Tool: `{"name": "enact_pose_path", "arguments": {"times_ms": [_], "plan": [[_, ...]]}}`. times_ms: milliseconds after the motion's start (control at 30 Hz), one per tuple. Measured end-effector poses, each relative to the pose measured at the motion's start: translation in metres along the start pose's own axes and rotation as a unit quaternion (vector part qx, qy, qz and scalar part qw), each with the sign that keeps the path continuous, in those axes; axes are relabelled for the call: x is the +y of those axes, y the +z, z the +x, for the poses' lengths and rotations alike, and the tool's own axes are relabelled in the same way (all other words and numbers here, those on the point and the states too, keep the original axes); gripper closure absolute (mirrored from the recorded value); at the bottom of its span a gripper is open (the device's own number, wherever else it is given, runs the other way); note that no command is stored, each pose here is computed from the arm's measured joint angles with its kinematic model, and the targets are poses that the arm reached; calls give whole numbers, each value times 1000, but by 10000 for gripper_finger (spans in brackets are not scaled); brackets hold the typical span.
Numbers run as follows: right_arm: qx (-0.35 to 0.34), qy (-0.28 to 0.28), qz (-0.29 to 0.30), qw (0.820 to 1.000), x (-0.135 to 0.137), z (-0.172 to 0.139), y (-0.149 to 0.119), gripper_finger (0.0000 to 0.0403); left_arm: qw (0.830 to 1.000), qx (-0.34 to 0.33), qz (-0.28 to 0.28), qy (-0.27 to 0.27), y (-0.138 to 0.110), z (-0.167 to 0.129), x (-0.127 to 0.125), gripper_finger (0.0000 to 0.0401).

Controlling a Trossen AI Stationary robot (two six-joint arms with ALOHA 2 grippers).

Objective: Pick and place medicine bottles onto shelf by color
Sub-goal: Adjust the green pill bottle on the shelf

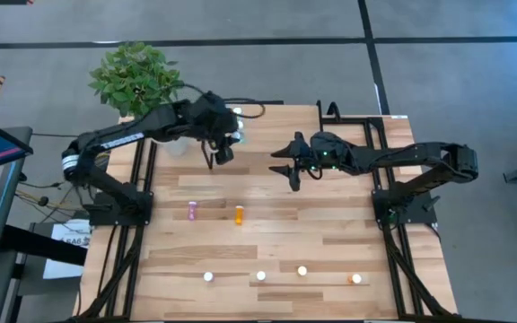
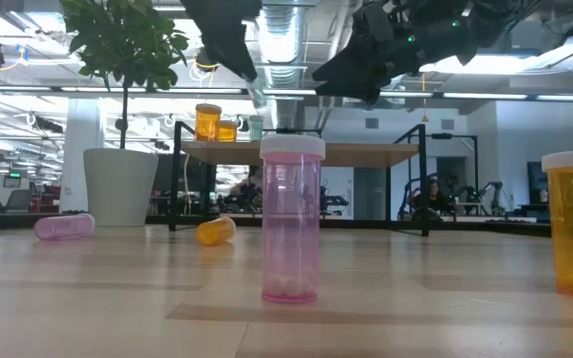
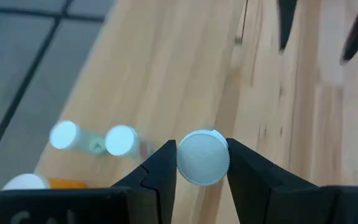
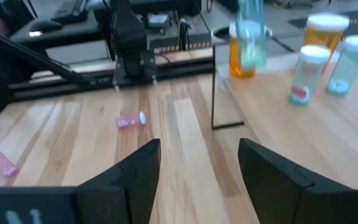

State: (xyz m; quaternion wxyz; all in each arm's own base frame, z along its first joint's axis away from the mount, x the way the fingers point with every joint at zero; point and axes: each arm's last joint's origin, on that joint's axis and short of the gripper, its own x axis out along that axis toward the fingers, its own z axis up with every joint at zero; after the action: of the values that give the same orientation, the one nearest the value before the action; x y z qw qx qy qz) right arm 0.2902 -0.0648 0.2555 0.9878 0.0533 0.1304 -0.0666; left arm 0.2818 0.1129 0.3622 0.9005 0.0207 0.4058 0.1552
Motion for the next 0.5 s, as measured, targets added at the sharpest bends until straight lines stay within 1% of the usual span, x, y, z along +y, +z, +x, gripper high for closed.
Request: {"name": "enact_pose_path", "arguments": {"times_ms": [100, 233, 333, 500], "plan": [[-2, 3, -1, 1000, 2, 0, 1, 165, 999, 42, 8, 12, 6, 13, 1, 296], [-2, 5, -2, 1000, 3, 0, 0, 165, 998, 61, 17, 24, 11, 26, 4, 296], [1, 4, -2, 1000, 3, 0, 0, 165, 996, 85, 21, 21, 8, 35, 5, 296], [4, 4, -2, 1000, 2, 0, -1, 165, 994, 102, 20, 19, 5, 35, 5, 296]]}}
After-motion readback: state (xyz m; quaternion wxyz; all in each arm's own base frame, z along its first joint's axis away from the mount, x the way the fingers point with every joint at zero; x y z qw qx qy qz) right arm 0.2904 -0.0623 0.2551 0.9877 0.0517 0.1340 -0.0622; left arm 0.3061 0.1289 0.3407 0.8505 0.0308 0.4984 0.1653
